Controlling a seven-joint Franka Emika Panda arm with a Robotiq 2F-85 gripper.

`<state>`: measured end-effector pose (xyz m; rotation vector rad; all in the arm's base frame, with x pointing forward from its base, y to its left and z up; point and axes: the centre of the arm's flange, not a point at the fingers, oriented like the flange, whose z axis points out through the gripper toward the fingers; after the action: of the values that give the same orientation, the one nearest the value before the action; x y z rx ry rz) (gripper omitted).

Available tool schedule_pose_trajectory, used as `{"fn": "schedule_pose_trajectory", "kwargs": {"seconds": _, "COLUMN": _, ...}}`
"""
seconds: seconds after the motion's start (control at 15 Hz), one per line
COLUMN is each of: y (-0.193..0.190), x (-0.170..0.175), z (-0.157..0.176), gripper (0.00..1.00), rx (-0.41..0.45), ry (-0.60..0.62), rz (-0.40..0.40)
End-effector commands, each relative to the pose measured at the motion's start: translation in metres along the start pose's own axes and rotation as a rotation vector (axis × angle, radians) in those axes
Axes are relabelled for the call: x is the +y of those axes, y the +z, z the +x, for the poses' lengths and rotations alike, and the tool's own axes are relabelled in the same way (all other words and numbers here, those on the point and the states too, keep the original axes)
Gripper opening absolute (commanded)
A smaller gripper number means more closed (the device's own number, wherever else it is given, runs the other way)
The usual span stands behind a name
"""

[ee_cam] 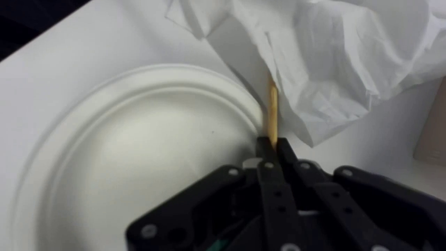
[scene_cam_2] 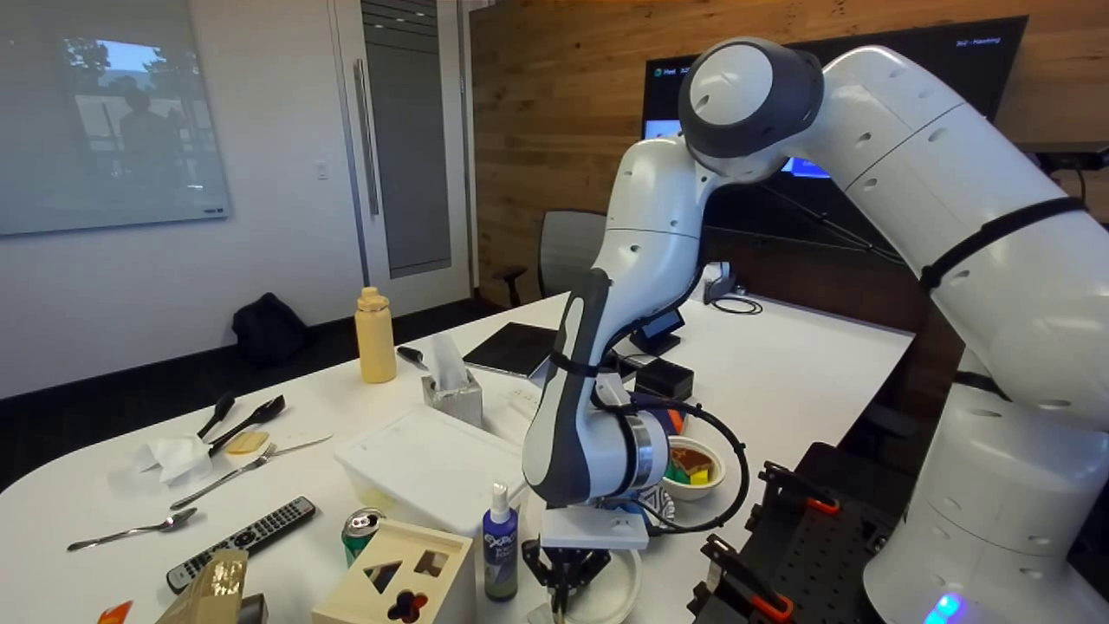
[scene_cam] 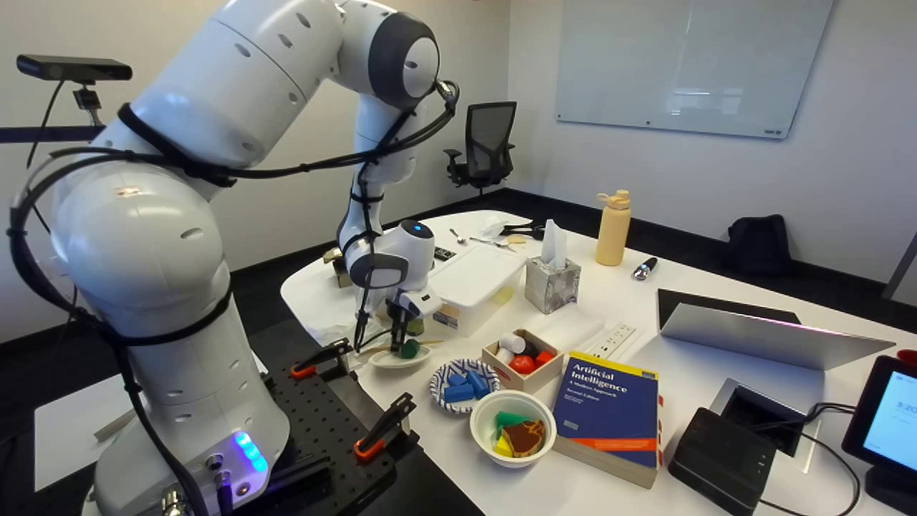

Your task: Use the chopstick to stir in the white bowl

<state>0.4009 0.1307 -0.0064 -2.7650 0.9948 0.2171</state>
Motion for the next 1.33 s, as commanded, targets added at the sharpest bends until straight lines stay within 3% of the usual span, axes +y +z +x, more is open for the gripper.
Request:
{"fn": "schedule_pose_trajectory", "kwargs": {"seconds": 0.0, "y": -0.006, "x": 0.006, "z": -0.006, "gripper": 0.01, "rx": 0.013, "ry": -0.008, "rz": 0.029}}
{"fn": "schedule_pose_trajectory", "kwargs": {"seconds": 0.87, "y": -0.078, "x": 0.0, "z": -0.002, "gripper": 0.01, "rx": -0.152, "ry": 0.074, "rz": 0.165}}
{"fn": "schedule_pose_trajectory", "kwargs": {"seconds": 1.07, "y": -0.115, "x": 0.012, "z": 0.004, "gripper": 0.01, "rx": -0.191, "ry": 0.131, "rz": 0.187}}
{"fn": "schedule_pose_trajectory", "kwargs": {"seconds": 1.27, "y": -0.147, "x": 0.035, "z": 0.019, "gripper": 0.01, "rx": -0.172, "ry": 0.235, "rz": 0.202}}
